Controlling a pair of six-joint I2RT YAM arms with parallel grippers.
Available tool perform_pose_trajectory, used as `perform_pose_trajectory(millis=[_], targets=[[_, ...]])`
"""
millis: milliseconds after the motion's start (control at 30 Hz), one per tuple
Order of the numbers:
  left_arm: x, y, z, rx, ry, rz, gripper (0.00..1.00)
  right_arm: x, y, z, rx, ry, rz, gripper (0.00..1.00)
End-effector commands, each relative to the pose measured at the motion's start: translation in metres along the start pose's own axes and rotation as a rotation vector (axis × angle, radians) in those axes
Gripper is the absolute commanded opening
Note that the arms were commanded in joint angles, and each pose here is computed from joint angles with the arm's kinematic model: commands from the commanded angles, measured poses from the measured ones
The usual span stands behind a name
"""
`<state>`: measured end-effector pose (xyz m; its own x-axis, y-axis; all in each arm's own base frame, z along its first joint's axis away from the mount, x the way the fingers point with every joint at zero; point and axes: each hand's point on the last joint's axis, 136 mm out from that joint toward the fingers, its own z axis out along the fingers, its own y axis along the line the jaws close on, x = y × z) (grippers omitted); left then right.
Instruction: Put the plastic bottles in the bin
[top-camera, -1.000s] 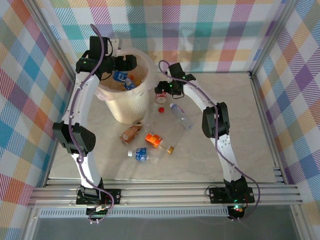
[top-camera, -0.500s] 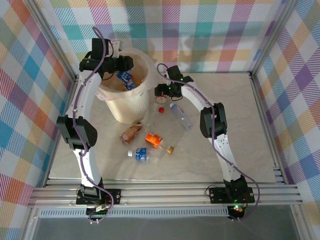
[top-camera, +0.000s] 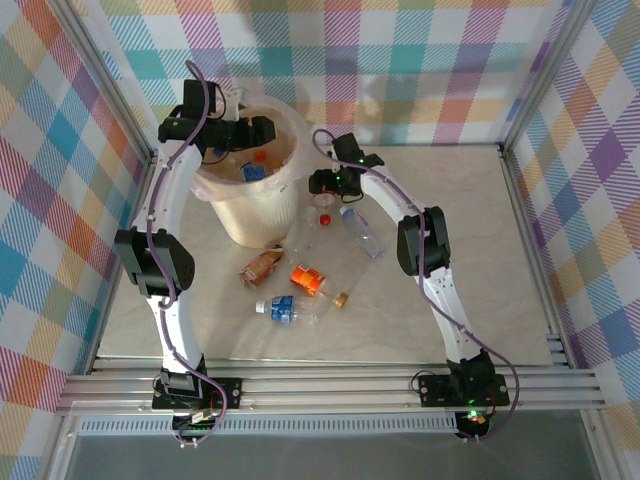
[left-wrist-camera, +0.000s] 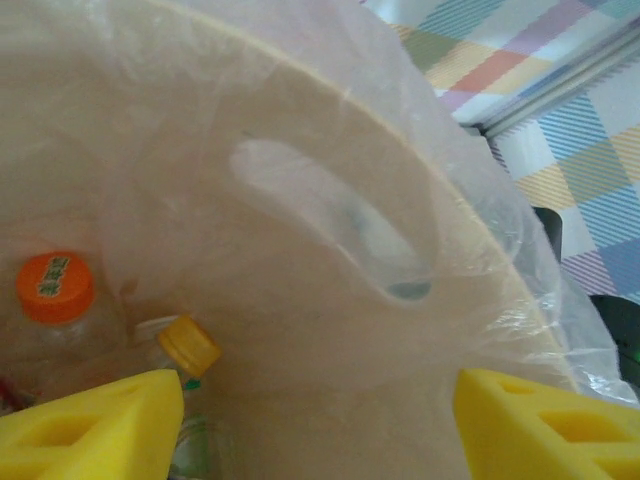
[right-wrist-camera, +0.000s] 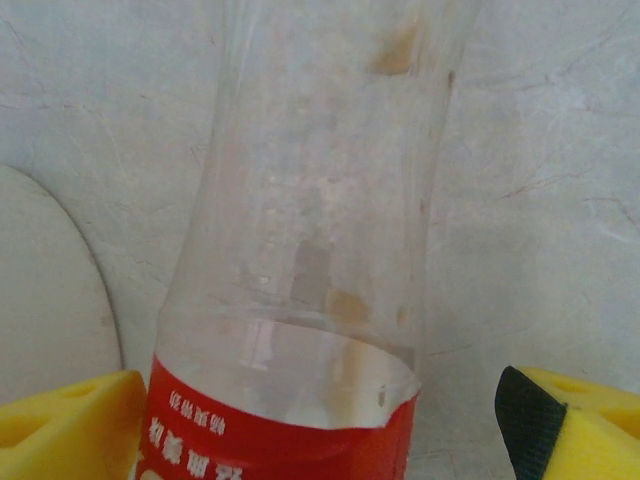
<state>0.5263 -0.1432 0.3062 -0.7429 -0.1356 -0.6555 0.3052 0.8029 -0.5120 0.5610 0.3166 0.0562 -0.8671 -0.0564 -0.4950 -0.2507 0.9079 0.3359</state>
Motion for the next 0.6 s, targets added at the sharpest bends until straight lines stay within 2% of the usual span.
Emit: perform_pose_trajectory(millis=[0, 233, 567], targets=[[-0.011, -0.006, -0.035, -0.069, -0.061, 0.012, 0.77, 0.000, 0.007, 0.004, -0.010, -0.001, -0.026, 0.90], [-0.016, -0.020, -0.056, -0.061, -0.108, 0.013, 0.88, 0.002, 0.008, 0.011, -0.021, 0.003, -0.017, 0.88], [-0.022, -0.035, -0.103, -0.117, -0.223, 0.045, 0.98, -0.006, 0.013, 0.008, -0.043, -0.019, -0.009, 0.71]])
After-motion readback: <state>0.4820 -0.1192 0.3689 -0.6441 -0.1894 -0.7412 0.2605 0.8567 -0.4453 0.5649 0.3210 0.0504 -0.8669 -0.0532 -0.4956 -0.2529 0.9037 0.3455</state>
